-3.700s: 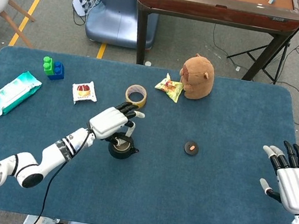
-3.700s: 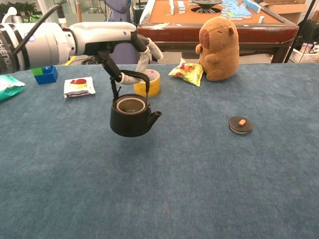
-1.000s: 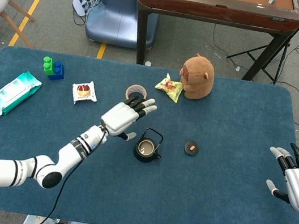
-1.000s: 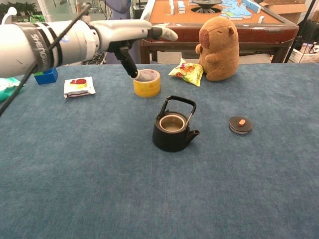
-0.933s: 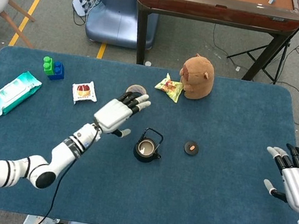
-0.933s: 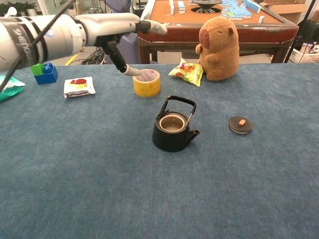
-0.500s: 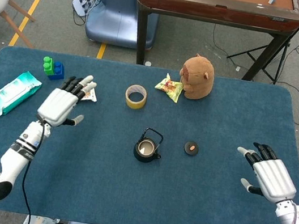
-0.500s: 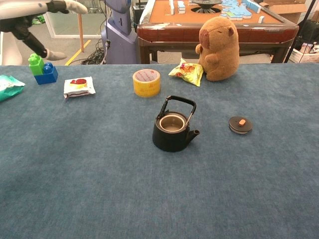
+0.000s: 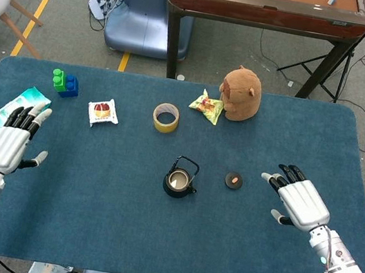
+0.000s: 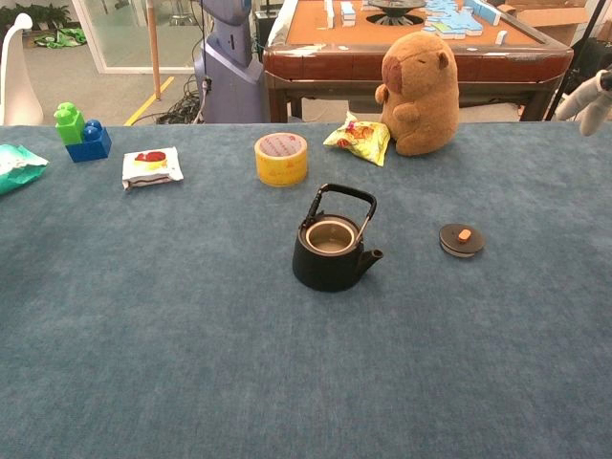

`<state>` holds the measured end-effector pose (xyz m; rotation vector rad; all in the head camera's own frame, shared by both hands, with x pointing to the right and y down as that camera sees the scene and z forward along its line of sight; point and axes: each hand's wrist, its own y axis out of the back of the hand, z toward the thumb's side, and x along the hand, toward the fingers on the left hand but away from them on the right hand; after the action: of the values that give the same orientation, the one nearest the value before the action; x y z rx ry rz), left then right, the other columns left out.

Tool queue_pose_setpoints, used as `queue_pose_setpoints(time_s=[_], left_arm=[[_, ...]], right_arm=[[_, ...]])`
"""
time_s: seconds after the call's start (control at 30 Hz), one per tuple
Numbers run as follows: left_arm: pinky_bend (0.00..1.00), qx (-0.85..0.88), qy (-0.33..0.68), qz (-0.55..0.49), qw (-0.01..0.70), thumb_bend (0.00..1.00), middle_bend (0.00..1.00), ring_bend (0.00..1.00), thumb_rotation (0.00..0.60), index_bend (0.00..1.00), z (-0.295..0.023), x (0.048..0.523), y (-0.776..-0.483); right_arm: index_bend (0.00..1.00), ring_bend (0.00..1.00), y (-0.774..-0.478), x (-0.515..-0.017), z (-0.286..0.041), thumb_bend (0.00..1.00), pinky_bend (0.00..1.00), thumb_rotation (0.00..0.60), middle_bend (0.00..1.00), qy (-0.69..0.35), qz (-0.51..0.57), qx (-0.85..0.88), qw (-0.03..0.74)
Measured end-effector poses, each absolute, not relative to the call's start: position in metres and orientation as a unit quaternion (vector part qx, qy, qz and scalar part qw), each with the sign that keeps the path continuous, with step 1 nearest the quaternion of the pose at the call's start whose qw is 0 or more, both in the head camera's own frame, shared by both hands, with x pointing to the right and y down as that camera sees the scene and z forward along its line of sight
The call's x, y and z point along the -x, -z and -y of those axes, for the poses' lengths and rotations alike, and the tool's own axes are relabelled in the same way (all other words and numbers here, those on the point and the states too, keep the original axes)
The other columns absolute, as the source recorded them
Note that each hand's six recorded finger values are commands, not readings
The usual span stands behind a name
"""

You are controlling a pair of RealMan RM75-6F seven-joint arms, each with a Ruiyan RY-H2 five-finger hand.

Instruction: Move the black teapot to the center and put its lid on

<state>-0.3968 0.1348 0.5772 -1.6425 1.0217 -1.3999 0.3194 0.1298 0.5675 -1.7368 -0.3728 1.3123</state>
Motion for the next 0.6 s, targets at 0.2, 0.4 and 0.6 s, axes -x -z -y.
queue_pose_setpoints(time_s=[0.2, 0.4, 0.6], left_arm=[[0.0, 0.618, 0.567, -0.412, 0.356, 0.27, 0.0, 0.0, 0.6, 0.09, -0.167, 0.426, -0.571], [0.0, 0.604, 0.574, -0.424, 0.355, 0.27, 0.0, 0.0, 0.6, 0.09, -0.193, 0.44, -0.561], [0.0, 0.596, 0.576, -0.432, 0.356, 0.27, 0.0, 0.0, 0.6, 0.09, -0.212, 0.443, -0.552]], right_arm=[[0.2, 0.09, -0.574, -0.313, -0.117, 0.2, 0.12, 0.6, 0.26, -0.533, 0.154, 0.704, 0.443], [0.2, 0.04, -0.592, -0.304, -0.111, 0.2, 0.12, 0.6, 0.23, -0.541, 0.125, 0.708, 0.437], [0.21, 0.03, -0.616, -0.29, -0.11, 0.2, 0.12, 0.6, 0.22, -0.542, 0.096, 0.713, 0.434]])
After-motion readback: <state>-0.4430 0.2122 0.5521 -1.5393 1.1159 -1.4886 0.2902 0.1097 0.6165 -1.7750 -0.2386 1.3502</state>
